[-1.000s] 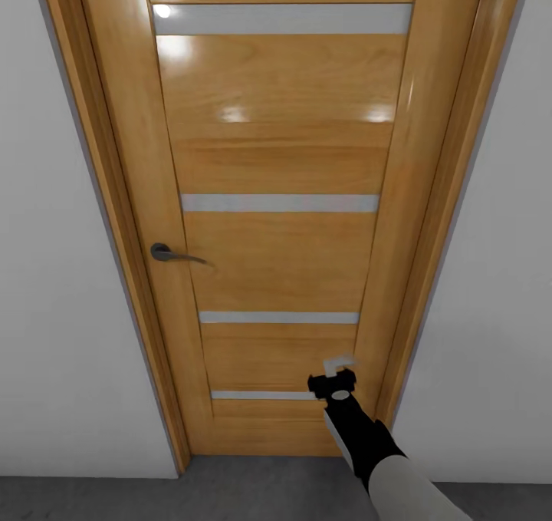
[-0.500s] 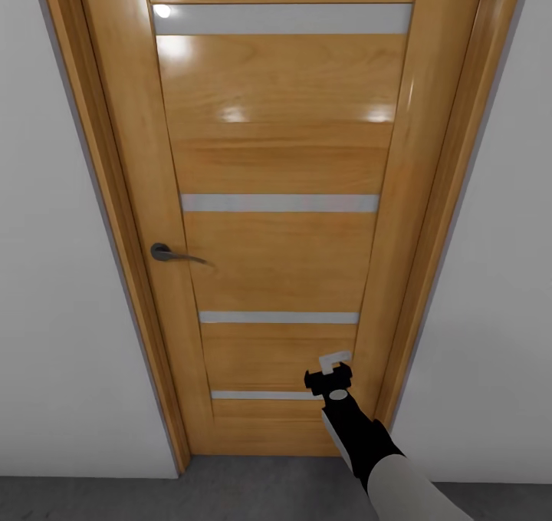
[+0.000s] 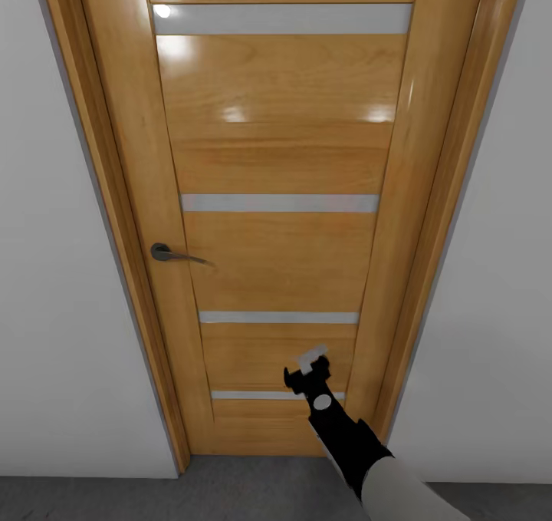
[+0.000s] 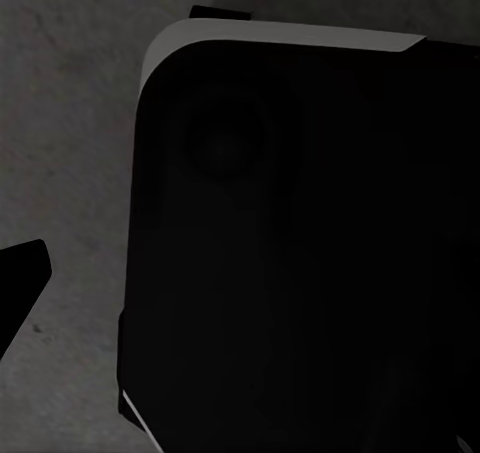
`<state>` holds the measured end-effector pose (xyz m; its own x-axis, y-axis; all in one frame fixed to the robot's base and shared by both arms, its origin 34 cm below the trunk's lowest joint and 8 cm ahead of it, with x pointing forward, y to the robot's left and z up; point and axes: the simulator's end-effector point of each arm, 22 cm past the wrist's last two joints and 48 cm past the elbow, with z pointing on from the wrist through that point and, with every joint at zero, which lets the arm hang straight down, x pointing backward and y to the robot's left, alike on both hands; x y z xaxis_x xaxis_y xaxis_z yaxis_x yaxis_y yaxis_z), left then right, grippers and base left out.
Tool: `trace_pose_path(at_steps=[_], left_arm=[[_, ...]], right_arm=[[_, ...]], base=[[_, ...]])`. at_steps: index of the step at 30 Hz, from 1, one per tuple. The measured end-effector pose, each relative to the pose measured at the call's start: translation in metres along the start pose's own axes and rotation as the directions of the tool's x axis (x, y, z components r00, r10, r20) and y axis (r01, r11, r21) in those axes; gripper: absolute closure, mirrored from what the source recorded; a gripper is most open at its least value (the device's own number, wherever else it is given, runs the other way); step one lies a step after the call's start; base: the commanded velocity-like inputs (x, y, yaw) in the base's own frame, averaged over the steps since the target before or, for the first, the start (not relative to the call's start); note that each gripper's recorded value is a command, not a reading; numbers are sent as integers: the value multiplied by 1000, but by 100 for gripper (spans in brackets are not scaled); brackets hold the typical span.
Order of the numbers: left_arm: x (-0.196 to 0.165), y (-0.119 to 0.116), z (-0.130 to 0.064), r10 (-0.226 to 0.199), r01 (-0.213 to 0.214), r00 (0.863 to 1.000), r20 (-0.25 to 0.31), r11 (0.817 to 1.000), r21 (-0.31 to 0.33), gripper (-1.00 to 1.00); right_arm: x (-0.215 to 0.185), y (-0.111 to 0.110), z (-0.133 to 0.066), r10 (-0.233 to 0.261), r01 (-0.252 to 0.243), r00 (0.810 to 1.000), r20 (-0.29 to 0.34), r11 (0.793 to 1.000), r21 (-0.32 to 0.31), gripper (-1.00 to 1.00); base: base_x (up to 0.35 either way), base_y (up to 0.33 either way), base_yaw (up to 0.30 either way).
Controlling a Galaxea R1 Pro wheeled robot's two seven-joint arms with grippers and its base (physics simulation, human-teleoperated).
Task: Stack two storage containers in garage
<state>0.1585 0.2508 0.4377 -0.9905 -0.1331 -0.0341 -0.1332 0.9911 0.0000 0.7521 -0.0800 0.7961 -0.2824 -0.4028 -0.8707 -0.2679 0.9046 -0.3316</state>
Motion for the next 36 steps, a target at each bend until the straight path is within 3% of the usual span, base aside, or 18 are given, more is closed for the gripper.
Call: trace_pose_path(at_steps=[3, 6, 8, 24, 31, 34, 35, 36], left_arm=[[0, 0, 0, 0, 0, 1000, 0, 1000, 0, -100], [1, 1, 0, 0, 0, 1000, -1, 1000, -1, -100], [1, 1, 0, 0, 0, 1000, -1, 1000, -1, -100], [0, 0, 0, 0, 0, 1000, 0, 1000, 0, -100], [0, 0, 0, 0, 0, 1000, 1, 1000, 0, -100], [0, 1, 0, 0, 0, 1000, 0, 1000, -1, -100], [0, 1, 0, 0, 0, 1000, 0, 1000, -1, -100], [0, 1, 0, 0, 0, 1000, 0, 1000, -1, -100]], right_arm=[[-19, 19, -3, -46, 49, 997, 65, 998, -43, -100], [-62, 27, -6, -56, 70, 985, 164, 994, -80, -100], [-74, 29, -7, -56, 74, 980, 189, 993, -90, -100], [-82, 40, -9, -62, 93, 975, 213, 986, -138, -100], [-79, 55, -12, -98, 135, 971, 219, 977, -163, -100], [-80, 56, -11, -117, 155, 968, 221, 975, -161, -100], [-75, 54, -5, -195, 230, 957, 216, 961, -155, -100], [-77, 47, 0, -204, 237, 956, 209, 961, -145, -100]], base=[[18, 0, 0], [190, 0, 0], [280, 0, 0], [315, 0, 0], [320, 0, 0], [320, 0, 0], [320, 0, 0], [320, 0, 0]])
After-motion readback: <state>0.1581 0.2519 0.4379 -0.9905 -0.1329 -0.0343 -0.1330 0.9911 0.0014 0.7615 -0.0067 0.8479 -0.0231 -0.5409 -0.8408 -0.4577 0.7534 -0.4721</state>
